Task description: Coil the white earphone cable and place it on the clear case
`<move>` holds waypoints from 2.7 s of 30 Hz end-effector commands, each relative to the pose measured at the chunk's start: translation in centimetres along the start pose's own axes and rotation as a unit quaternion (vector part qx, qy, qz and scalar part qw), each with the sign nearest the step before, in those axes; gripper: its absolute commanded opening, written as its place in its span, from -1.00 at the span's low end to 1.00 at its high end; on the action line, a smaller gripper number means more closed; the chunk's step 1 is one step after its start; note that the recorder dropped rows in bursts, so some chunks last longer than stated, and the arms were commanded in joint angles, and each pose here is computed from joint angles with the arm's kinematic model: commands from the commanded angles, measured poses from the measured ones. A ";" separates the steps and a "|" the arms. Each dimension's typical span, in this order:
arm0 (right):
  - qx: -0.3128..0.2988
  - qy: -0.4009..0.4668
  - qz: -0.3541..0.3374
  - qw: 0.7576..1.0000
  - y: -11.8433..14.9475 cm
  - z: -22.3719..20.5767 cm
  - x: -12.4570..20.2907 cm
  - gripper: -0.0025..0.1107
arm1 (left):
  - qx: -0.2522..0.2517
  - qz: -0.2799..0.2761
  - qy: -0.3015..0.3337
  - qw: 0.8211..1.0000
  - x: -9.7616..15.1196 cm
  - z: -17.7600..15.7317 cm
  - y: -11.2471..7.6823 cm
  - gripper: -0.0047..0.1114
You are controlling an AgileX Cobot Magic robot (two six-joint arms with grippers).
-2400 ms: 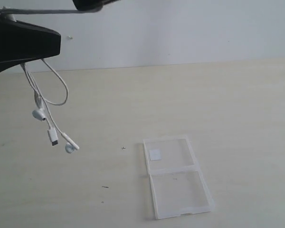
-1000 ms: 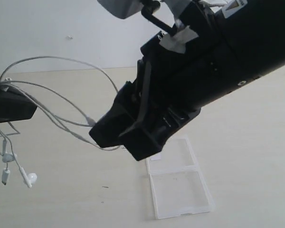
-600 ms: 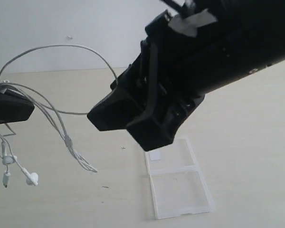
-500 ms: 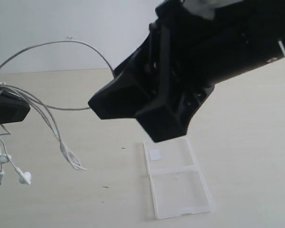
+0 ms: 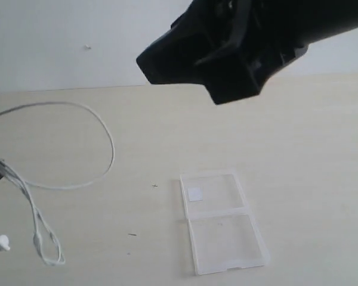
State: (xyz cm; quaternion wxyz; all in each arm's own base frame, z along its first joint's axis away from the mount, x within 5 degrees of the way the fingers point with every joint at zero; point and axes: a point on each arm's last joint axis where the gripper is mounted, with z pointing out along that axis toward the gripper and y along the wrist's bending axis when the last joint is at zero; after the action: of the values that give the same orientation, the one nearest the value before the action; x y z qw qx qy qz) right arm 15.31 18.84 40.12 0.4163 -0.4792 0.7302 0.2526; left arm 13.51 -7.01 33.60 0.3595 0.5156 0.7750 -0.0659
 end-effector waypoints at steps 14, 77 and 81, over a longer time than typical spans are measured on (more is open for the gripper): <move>-0.132 -0.069 -0.107 0.983 1.1 2.8 -2.4 0.14 | 0.084 -0.002 -0.111 0.990 -2.0 -0.6 -1.6 -0.92; -0.310 -0.014 -0.097 0.946 3.9 13.0 0.6 0.29 | 0.047 0.128 -0.157 0.978 -2.0 -3.1 -3.1 -0.92; -0.300 -0.016 -0.097 0.949 3.8 13.1 0.5 0.29 | 0.034 0.099 -0.159 0.982 -2.1 -3.1 -2.8 -0.92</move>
State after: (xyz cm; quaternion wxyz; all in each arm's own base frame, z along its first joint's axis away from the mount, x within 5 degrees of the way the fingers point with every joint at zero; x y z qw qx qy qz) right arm 16.41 30.02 32.33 0.2729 -0.6477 0.5672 0.4293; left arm 10.12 -8.41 35.97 0.4499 0.6091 0.6398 -0.1314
